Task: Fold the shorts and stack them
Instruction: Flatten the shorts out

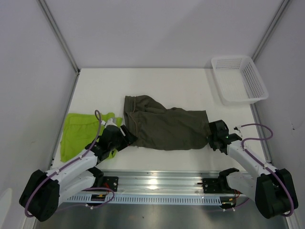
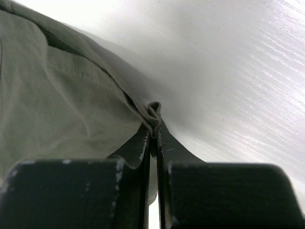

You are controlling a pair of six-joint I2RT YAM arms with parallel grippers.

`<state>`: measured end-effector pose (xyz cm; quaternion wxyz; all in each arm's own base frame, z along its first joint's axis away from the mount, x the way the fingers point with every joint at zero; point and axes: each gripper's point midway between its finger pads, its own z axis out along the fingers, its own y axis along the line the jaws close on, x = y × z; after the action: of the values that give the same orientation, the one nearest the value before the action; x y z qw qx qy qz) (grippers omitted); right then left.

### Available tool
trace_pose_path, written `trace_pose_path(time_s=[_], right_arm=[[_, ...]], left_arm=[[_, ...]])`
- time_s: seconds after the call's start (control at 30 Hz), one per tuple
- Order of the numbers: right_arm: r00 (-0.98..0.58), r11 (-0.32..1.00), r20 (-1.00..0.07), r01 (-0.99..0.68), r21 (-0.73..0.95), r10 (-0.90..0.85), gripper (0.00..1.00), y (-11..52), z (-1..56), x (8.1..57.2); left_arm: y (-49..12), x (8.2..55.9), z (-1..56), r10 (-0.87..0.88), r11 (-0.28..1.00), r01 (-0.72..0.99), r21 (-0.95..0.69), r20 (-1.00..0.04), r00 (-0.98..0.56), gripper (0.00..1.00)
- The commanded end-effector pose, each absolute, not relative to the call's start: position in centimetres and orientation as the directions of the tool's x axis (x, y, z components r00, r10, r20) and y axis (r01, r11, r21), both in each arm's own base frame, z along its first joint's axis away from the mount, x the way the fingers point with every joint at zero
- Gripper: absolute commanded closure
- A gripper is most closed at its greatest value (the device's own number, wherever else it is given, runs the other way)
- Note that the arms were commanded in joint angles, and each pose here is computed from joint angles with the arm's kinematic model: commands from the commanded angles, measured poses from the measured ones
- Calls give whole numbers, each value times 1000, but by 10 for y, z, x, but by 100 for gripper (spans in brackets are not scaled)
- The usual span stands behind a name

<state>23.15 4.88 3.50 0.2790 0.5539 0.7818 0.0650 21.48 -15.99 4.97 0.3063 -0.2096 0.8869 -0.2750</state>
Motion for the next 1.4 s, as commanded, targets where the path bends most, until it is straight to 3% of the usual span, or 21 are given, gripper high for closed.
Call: trace_pose_path(time_s=[0.0, 0.13, 0.23, 0.27, 0.33, 0.37, 0.43, 0.6, 0.8, 0.83, 0.9, 0.93, 0.97, 1.0, 1.03, 1.13, 1.23, 1.37], right_arm=[[-233, 386, -375, 827, 409, 897, 100, 47, 32, 234], [-235, 386, -371, 824, 414, 899, 100, 47, 32, 234], [-239, 392, -373, 820, 418, 897, 100, 47, 34, 235], [-239, 392, -373, 820, 418, 897, 100, 47, 34, 234], [-237, 393, -374, 816, 423, 897, 100, 47, 36, 235], [-239, 395, -375, 815, 425, 896, 100, 47, 36, 235], [-234, 392, -379, 818, 420, 895, 100, 43, 37, 235], [-250, 417, -411, 821, 389, 876, 100, 35, 45, 239], [-327, 485, -468, 832, 268, 821, 100, 26, 54, 251], [-335, 490, -470, 833, 258, 817, 100, 26, 55, 254], [-351, 498, -467, 834, 239, 812, 100, 27, 55, 255], [-356, 502, -467, 832, 236, 810, 100, 27, 55, 256], [-359, 504, -466, 831, 236, 809, 100, 28, 55, 256], [-356, 504, -465, 828, 245, 811, 100, 28, 55, 258], [-358, 508, -465, 825, 250, 810, 100, 29, 55, 257], [-347, 502, -464, 823, 267, 815, 100, 28, 54, 257], [-346, 500, -455, 820, 279, 821, 100, 31, 53, 258], [-341, 491, -440, 821, 291, 831, 100, 34, 53, 258]], left_arm=[[-160, 218, 42, -542, 764, -195, -616, -447, -712, 30], [-167, 220, 24, -508, 779, -185, -599, -431, -745, 35], [-168, 226, 22, -496, 791, -179, -584, -442, -748, 48], [-167, 227, 20, -494, 797, -186, -574, -444, -748, 59], [-165, 232, 26, -494, 804, -181, -567, -467, -734, 71], [-164, 232, 30, -492, 805, -175, -566, -474, -730, 86], [-164, 233, 37, -464, 823, -150, -548, -495, -734, 96], [-160, 232, 56, -348, 883, -88, -460, -517, -782, 99], [-162, 251, 61, -311, 879, -93, -468, -414, -856, 100], [-163, 252, 56, -313, 872, -98, -479, -393, -865, 97], [-165, 255, 59, -313, 868, -88, -489, -401, -861, 79], [-167, 255, 64, -310, 863, -75, -499, -408, -859, 47], [-166, 254, 65, -302, 866, -67, -496, -411, -860, 23], [-162, 250, 63, -306, 872, -85, -482, -402, -863, 9], [-158, 249, 64, -309, 879, -96, -466, -406, -860, 2], [-145, 241, 67, -318, 895, -120, -429, -426, -847, 1], [-155, 233, 85, -379, 838, -102, -536, -437, -816, 1], [-171, 204, 79, -504, 732, -158, -663, -371, -780, 1]])
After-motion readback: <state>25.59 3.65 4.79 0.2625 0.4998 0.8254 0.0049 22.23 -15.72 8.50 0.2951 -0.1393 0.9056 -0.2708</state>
